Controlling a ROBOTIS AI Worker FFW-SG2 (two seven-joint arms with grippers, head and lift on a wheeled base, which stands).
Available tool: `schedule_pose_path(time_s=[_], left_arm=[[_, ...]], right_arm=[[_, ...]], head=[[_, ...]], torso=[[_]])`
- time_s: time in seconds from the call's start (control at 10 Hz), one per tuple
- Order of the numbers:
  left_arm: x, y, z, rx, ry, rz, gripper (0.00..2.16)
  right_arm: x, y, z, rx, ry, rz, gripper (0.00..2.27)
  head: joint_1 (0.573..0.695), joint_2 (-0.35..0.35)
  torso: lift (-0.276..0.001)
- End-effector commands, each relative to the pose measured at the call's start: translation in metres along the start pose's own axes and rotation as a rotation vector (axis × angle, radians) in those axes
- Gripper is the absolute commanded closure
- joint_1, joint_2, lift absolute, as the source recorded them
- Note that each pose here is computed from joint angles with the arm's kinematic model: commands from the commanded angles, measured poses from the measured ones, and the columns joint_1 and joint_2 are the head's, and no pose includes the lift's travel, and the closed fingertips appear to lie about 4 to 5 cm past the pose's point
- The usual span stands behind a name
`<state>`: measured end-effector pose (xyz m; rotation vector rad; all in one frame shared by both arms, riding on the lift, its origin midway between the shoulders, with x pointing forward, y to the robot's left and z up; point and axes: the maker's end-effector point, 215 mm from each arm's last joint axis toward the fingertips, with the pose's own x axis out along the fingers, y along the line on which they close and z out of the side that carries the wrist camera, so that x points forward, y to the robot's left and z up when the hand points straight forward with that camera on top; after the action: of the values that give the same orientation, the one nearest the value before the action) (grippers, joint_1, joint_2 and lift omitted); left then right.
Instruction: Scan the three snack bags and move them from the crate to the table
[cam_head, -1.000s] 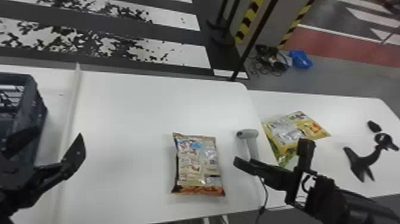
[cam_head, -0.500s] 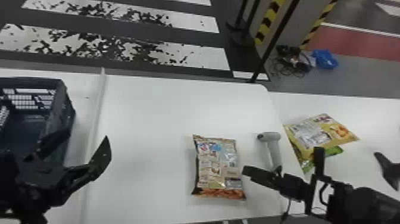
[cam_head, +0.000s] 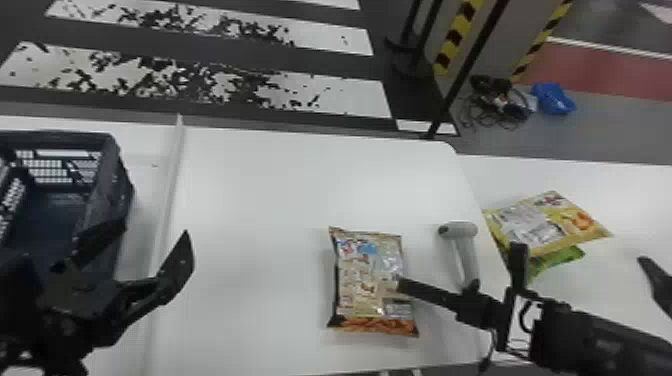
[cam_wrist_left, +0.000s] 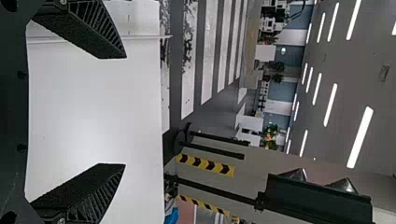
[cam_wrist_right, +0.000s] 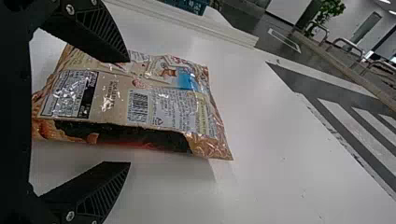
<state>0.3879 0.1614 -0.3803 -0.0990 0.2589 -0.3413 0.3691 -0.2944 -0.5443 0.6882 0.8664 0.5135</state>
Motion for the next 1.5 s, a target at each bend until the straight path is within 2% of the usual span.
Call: schedule_pose_path(time_s=[0.0, 0.1, 0.2, 0.3, 0.4, 0.7, 0.8, 0.9, 1.0, 1.1, 1.2, 1.3, 1.4], left_arm=[[0.0, 0.0, 0.0, 0.0, 0.0, 0.0, 0.03], [0.0, 0.0, -0.001, 0.0, 0.002, -0.001, 0.03], [0.0, 0.0, -0.002, -0.001, 0.003, -0.001, 0.03], [0.0, 0.001, -0.002, -0.001, 0.004, -0.001, 0.03], [0.0, 0.002, -0.004, -0.001, 0.007, 0.001, 0.03], [0.002, -0.002, -0.008, -0.004, 0.012, -0.01, 0.03], [0.004, -0.008, -0.006, -0.004, 0.008, -0.018, 0.03], [0.005, -0.012, -0.007, 0.0, 0.011, -0.019, 0.03], [0.005, -0.011, -0.009, 0.005, 0.015, -0.017, 0.03], [0.005, -0.011, -0.015, 0.003, 0.035, -0.017, 0.03], [0.003, -0.011, -0.018, 0.004, 0.047, -0.021, 0.03], [0.002, -0.011, -0.023, 0.004, 0.057, -0.022, 0.03], [0.003, -0.012, -0.028, -0.004, 0.071, -0.02, 0.03]], right_arm=[[0.014, 0.003, -0.006, -0.034, 0.023, 0.004, 0.11], [0.023, 0.008, -0.01, -0.063, 0.036, 0.016, 0.11], [0.031, 0.011, -0.016, -0.103, 0.067, 0.022, 0.47], [0.038, 0.01, -0.026, -0.129, 0.105, 0.002, 1.9], [0.039, 0.012, -0.025, -0.128, 0.104, 0.01, 2.17], [0.027, 0.031, -0.015, -0.115, 0.043, 0.059, 2.21], [0.017, 0.041, -0.004, -0.127, 0.009, 0.058, 2.21], [-0.001, 0.047, 0.023, -0.142, -0.075, 0.028, 2.21], [-0.024, 0.043, 0.06, -0.129, -0.188, -0.003, 2.21], [-0.053, 0.025, 0.11, -0.158, -0.39, -0.108, 2.21], [-0.091, 0.003, 0.158, -0.203, -0.589, -0.237, 2.21], [-0.127, -0.015, 0.193, -0.199, -0.757, -0.315, 2.21], [-0.158, -0.04, 0.226, -0.18, -0.89, -0.446, 2.21]], head=[[0.695, -0.201], [0.695, -0.189], [0.695, -0.18], [0.695, -0.161], [0.695, -0.147], [0.695, -0.136], [0.695, -0.14], [0.695, -0.147], [0.695, -0.168], [0.695, -0.186], [0.695, -0.233], [0.695, -0.297], [0.695, -0.35]], torso=[[-0.062], [-0.062], [-0.062], [-0.062], [-0.062], [-0.062], [-0.062], [-0.062], [-0.062], [-0.062], [-0.062], [-0.062], [-0.062]])
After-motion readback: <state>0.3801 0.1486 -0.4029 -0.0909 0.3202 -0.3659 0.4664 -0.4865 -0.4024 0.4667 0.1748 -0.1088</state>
